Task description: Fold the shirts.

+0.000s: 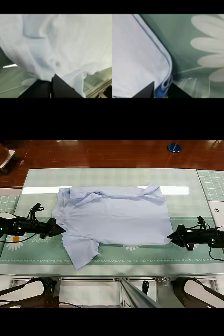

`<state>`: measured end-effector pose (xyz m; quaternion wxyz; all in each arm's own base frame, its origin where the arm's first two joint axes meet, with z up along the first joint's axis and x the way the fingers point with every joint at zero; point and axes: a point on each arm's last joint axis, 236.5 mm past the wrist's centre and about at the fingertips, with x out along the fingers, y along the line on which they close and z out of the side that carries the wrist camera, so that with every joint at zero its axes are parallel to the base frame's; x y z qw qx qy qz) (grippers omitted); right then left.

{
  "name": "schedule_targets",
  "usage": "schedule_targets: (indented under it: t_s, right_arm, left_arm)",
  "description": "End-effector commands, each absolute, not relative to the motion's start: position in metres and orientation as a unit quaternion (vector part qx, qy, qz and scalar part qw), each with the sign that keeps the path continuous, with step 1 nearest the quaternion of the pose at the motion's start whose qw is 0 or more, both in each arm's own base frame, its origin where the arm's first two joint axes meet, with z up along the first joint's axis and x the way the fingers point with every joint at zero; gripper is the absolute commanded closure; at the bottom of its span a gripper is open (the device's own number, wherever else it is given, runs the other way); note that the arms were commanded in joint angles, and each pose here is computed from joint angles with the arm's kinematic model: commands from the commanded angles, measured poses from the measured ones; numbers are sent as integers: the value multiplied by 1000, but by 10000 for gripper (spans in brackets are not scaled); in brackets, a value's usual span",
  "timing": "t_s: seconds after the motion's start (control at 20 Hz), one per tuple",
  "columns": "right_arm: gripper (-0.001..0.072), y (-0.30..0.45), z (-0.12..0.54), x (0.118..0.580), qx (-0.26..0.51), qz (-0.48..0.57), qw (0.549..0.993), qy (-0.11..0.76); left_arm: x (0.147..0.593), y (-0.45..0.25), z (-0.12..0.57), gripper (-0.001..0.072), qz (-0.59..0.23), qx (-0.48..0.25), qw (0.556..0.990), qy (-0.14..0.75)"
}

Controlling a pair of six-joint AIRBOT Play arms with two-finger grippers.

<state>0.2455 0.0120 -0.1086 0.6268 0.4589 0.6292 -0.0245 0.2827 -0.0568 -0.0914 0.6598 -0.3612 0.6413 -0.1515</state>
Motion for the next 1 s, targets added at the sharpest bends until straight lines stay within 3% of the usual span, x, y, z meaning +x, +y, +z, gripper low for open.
schedule_targets:
  t_s: [0.0, 0.05, 0.25, 0.4, 0.55, 0.75, 0.95]
  right_arm:
    - [602, 22, -100, 264, 477, 11, 642, 600]
    - [684, 29, -95, 270, 469, 34, 653, 594]
    - [684, 51, -44, 308, 417, 116, 689, 581]
    - [685, 39, 72, 370, 353, 162, 781, 490]
    - [684, 17, 237, 403, 264, 159, 894, 325]
    - [684, 14, 396, 354, 151, 124, 966, 169]
    - [684, 20, 452, 271, 81, 70, 990, 95]
  left_arm:
    - [291, -58, -88, 690, -149, -374, 667, 628]
    - [296, -60, -85, 691, -150, -384, 668, 620]
    - [341, -75, -24, 691, -212, -432, 698, 530]
    - [397, -68, 112, 691, -278, -431, 777, 366]
    - [411, -51, 263, 691, -289, -334, 875, 197]
    - [367, -40, 404, 691, -226, -166, 958, 59]
    - [292, -22, 466, 691, -103, -40, 994, 4]
